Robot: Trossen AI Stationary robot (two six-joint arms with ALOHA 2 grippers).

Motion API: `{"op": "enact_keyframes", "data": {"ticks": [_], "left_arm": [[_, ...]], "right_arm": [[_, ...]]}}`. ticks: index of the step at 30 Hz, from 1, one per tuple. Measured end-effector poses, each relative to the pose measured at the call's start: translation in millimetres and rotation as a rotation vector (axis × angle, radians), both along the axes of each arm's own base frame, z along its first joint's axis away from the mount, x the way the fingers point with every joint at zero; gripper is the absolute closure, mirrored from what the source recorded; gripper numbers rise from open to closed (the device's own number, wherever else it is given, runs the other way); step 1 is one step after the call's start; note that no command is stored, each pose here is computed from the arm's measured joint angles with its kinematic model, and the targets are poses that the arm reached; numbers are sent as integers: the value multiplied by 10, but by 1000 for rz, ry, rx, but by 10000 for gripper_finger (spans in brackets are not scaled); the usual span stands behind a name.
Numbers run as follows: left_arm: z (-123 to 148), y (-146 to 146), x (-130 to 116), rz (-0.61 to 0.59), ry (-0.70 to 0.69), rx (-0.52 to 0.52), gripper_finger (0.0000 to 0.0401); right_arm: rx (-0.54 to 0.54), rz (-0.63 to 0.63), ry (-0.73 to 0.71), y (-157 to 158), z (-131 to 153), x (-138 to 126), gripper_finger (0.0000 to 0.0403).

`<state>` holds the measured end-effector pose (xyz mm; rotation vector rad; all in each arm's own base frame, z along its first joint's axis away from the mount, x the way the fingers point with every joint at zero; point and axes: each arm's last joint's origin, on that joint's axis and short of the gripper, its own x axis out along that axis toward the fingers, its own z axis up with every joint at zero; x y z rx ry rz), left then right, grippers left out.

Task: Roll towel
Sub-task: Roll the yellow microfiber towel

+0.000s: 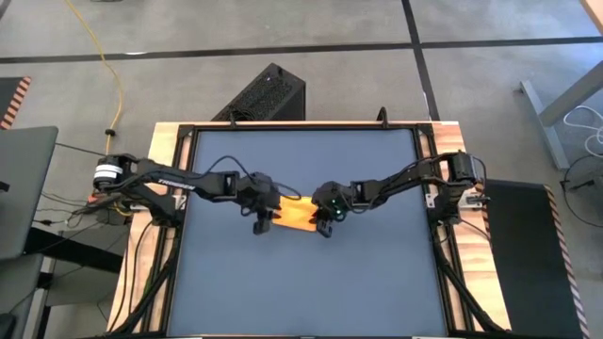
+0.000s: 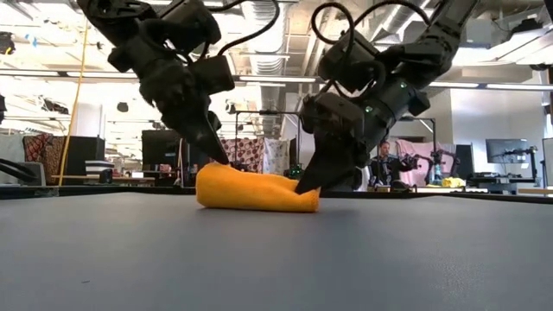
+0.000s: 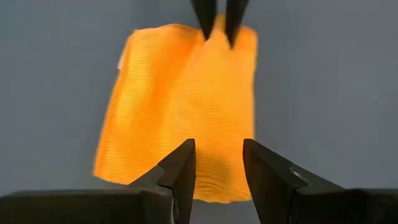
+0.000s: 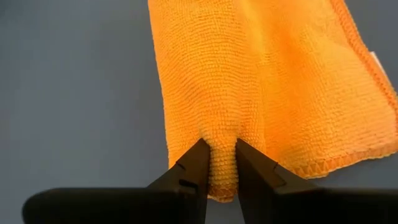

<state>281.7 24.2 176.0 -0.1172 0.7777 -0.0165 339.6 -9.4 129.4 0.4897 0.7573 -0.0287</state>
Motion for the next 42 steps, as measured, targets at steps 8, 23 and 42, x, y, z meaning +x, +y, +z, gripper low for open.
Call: {"op": "enact_keyframes", "data": {"ticks": [8, 23, 42], "left_arm": [[-192, 10, 60, 124, 61, 97, 280], [-508, 38, 127, 128, 155, -45, 309], [-521, 64, 115, 135, 168, -89, 317]], "right_arm": [[132, 22, 9, -122, 3, -15, 311], [219, 10, -12, -401, 46, -46, 311], [311, 14, 24, -702, 173, -229, 211]]}}
